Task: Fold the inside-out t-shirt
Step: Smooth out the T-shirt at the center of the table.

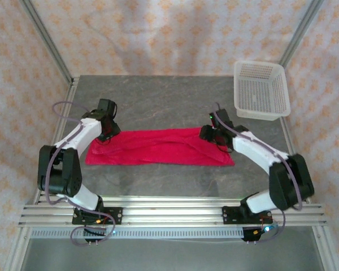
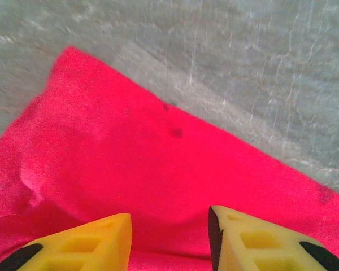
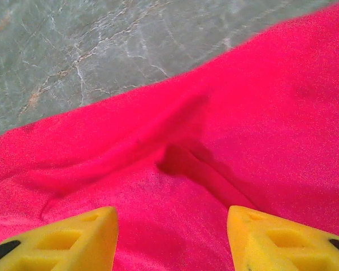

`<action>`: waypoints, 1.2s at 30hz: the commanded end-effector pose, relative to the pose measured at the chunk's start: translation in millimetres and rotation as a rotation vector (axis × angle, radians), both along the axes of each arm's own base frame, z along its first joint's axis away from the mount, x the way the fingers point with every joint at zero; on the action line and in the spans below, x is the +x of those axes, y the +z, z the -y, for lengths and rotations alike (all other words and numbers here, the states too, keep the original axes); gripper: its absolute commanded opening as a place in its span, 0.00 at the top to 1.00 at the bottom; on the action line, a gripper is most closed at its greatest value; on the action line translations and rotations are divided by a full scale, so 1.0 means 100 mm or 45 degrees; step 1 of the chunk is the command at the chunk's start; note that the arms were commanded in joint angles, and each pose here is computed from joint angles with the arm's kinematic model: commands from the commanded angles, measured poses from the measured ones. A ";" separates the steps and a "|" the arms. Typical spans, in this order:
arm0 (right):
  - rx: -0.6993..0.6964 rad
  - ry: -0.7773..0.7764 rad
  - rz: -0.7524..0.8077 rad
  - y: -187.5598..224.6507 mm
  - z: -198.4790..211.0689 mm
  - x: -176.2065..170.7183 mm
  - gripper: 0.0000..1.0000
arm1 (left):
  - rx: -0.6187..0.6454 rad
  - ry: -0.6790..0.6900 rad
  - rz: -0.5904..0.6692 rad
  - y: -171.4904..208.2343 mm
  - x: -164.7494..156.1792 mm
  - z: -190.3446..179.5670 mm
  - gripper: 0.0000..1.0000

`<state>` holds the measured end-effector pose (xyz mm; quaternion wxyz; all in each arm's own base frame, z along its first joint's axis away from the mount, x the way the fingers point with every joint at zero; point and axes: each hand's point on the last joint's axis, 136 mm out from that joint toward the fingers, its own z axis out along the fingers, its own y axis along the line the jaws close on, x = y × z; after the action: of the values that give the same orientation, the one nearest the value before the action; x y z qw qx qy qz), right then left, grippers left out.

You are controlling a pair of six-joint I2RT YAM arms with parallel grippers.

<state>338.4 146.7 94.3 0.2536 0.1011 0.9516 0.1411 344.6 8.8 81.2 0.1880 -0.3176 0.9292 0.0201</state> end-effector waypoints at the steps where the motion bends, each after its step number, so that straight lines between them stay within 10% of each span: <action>1: -0.049 0.089 0.042 0.02 -0.13 0.23 0.45 | -0.040 0.019 0.011 -0.03 0.01 0.02 0.59; 9: -0.062 0.129 -0.025 -0.15 -0.26 0.34 0.47 | -0.036 0.020 -0.006 -0.08 -0.02 0.00 0.60; 17: -0.058 0.145 -0.047 -0.19 -0.26 0.23 0.69 | -0.035 0.016 0.004 -0.03 -0.01 -0.01 0.62; 21: -0.071 0.149 -0.062 -0.21 -0.25 0.19 1.00 | -0.030 0.013 0.002 0.00 -0.02 -0.02 0.63; 36: 0.068 0.261 -0.071 -0.01 -0.49 -0.69 1.00 | -0.028 0.047 0.012 0.05 -0.05 -0.14 0.65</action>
<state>293.7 197.2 104.6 0.2348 0.0026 0.9554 0.1793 344.2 19.3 76.8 0.1819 -0.3396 0.9228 0.0101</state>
